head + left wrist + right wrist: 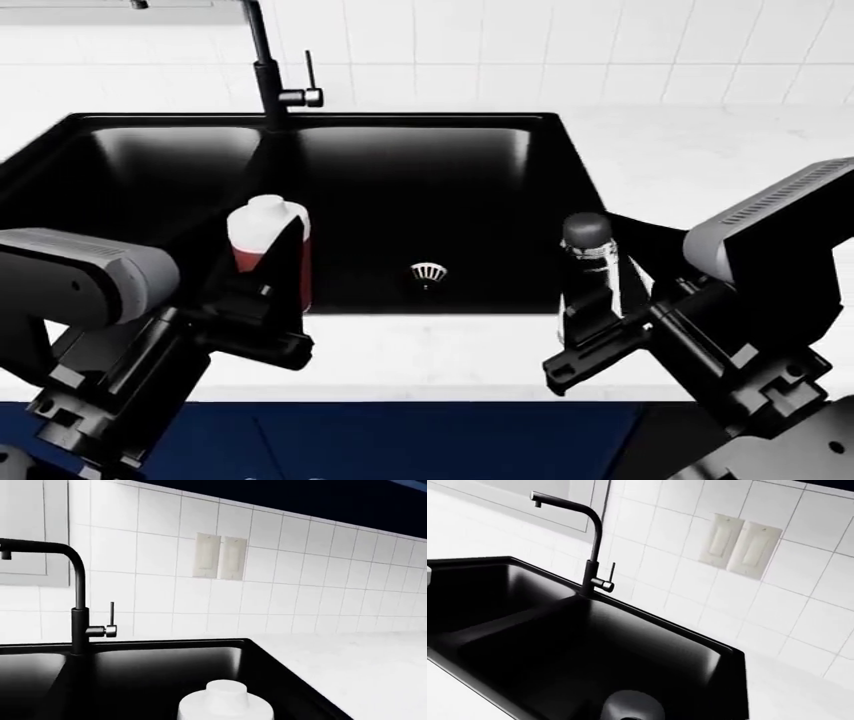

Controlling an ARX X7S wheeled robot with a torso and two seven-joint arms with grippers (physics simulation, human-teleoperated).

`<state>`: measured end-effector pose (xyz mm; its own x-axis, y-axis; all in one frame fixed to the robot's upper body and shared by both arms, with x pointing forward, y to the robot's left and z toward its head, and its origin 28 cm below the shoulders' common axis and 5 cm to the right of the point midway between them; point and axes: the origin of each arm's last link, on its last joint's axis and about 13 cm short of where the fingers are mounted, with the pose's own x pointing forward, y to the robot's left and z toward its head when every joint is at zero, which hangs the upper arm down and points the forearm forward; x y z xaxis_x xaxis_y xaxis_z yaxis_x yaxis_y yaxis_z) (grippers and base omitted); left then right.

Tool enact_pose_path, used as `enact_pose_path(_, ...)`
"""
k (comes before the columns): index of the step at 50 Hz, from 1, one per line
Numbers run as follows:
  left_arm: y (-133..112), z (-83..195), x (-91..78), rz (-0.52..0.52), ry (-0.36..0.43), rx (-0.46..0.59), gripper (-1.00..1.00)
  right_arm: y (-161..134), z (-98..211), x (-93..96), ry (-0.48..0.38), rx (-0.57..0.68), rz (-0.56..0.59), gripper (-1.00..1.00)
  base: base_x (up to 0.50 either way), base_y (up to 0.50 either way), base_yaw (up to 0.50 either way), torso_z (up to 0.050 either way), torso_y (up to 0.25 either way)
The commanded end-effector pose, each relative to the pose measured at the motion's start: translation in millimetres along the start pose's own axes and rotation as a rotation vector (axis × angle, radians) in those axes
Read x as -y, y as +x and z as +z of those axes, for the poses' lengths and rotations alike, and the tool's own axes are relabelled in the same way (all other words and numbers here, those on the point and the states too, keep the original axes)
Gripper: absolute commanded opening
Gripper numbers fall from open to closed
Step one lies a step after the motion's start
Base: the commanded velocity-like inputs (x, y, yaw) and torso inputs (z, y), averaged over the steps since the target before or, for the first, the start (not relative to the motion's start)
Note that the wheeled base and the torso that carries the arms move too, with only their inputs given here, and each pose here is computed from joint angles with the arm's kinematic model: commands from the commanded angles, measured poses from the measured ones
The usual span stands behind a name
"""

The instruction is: Pick and place the shaker into the drawer. Then close the cabinet.

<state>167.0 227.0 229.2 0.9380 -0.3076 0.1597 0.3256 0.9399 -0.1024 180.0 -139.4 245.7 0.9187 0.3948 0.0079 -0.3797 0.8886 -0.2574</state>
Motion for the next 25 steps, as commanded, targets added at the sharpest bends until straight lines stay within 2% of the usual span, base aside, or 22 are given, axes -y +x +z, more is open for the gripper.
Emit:
enact_pose_path(1,-0.9,-0.4,-0.3,0.001,-0.010,0.000,-1.00,-0.3,0.0,-1.7,0.002,0.005,-0.002,-1.00,0.00,0.50,0.00,0.000,0.000)
enact_pose_path(25,-2.3,1.4,0.7,-0.003,-0.003,0.002,-1.00,-0.7,-0.2,-3.1,0.010,0.016,0.002,-1.00,0.00,0.50,0.00,0.000,0.000)
